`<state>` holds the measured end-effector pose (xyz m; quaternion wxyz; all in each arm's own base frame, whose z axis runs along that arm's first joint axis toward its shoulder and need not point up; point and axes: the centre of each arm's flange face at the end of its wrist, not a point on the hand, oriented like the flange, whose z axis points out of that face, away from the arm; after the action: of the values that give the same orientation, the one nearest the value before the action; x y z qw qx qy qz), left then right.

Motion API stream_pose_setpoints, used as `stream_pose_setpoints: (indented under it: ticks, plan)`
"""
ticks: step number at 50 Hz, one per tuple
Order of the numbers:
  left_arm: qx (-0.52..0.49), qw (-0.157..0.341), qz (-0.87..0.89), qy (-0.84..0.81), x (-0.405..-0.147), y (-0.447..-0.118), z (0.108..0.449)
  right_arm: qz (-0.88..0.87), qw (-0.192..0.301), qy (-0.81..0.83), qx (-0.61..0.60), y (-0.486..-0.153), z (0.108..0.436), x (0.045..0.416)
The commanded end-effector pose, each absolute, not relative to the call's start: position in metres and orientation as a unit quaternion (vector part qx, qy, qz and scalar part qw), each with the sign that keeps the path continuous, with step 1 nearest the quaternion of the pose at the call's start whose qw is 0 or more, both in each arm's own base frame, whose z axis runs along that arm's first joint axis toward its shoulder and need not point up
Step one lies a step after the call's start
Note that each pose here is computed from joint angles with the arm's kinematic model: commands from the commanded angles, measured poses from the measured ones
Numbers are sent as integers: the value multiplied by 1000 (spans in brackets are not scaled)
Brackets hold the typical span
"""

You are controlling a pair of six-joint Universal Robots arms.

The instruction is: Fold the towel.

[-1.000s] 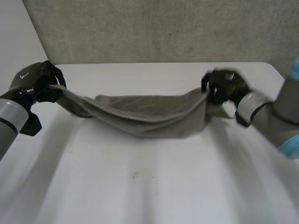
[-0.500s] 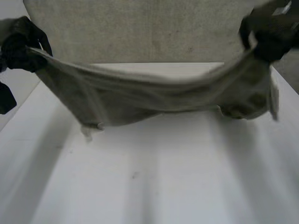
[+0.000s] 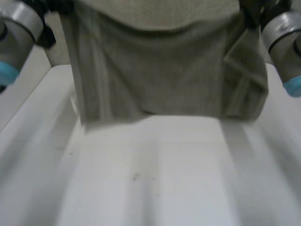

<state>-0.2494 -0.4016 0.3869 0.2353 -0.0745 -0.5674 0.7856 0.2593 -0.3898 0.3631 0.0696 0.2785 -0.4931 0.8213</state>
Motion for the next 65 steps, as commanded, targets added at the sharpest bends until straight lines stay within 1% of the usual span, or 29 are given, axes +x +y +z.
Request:
stream_pose_setpoints:
  ticks: [1, 2, 3, 5, 6, 7, 8, 9, 10, 11, 12, 13, 14, 15, 16, 17, 18, 19, 20, 22, 24, 27, 31, 35, 39, 42, 49, 55, 65]
  plan:
    - [-50, 270, 806, -525, -249, -389, 421, 843, 28, -454, 286, -361, 386, 259]
    - [-40, 276, 789, -547, -246, -387, 411, 831, 19, -468, 300, -355, 379, 259]
    - [-40, 276, 789, -547, -246, -387, 411, 831, 18, -468, 300, -355, 379, 259]
    - [-28, 274, 747, -605, -239, -382, 379, 782, -2, -525, 335, -342, 352, 259]
    - [-28, 274, 747, -605, -239, -382, 379, 782, -3, -526, 335, -342, 352, 259]
    - [-24, 268, 730, -629, -235, -377, 363, 751, -13, -559, 352, -336, 336, 258]
    - [-24, 268, 729, -629, -235, -377, 363, 718, -19, -591, 367, -329, 321, 257]
    - [-19, 260, 711, -653, -229, -374, 346, 718, -19, -592, 367, -329, 321, 257]
    - [-14, 254, 689, -679, -225, -369, 326, 681, -18, -624, 381, -324, 304, 253]
    - [-14, 254, 689, -679, -225, -369, 326, 641, -19, -657, 396, -316, 287, 249]
    - [-12, 249, 664, -705, -220, -364, 306, 641, -19, -657, 396, -316, 287, 249]
    - [-12, 247, 638, -730, -217, -357, 285, 602, -20, -684, 412, -307, 269, 246]
    - [-12, 247, 637, -730, -217, -357, 284, 601, -20, -684, 413, -307, 269, 246]
    - [-15, 245, 611, -752, -215, -347, 266, 559, -25, -708, 431, -297, 250, 244]
    - [-15, 245, 611, -752, -215, -347, 265, 520, -29, -729, 444, -288, 231, 241]
    - [-18, 241, 590, -771, -212, -338, 250, 519, -29, -729, 445, -288, 231, 240]
    - [-20, 234, 572, -786, -209, -329, 236, 492, -36, -741, 456, -282, 214, 239]
    - [-20, 234, 572, -786, -209, -329, 236, 477, -42, -748, 459, -278, 200, 239]
    - [-24, 223, 562, -796, -204, -324, 225, 477, -42, -748, 459, -278, 200, 239]
    - [-27, 212, 557, -803, -199, -321, 218, 470, -53, -751, 461, -275, 176, 240]
    - [-33, 193, 554, -809, -190, -317, 207, 479, -55, -747, 458, -276, 168, 240]
    - [-34, 188, 557, -808, -187, -317, 203, 504, -57, -743, 437, -280, 158, 241]
    - [-28, 181, 566, -803, -181, -321, 201, 528, -69, -747, 397, -286, 153, 240]
    - [-17, 176, 574, -799, -174, -325, 205, 539, -93, -773, 323, -295, 149, 225]
    - [-1, 168, 586, -793, -162, -329, 212, 539, -100, -783, 295, -296, 145, 218]
    - [8, 165, 587, -792, -158, -331, 212, 540, -94, -788, 279, -298, 142, 209]
    - [10, 166, 584, -795, -157, -330, 210, 525, -69, -810, 254, -294, 135, 192]
    - [11, 166, 583, -796, -157, -330, 209, 528, -47, -818, 225, -300, 139, 170]
    - [11, 166, 581, -796, -157, -329, 208, 523, -46, -823, 215, -301, 136, 161]
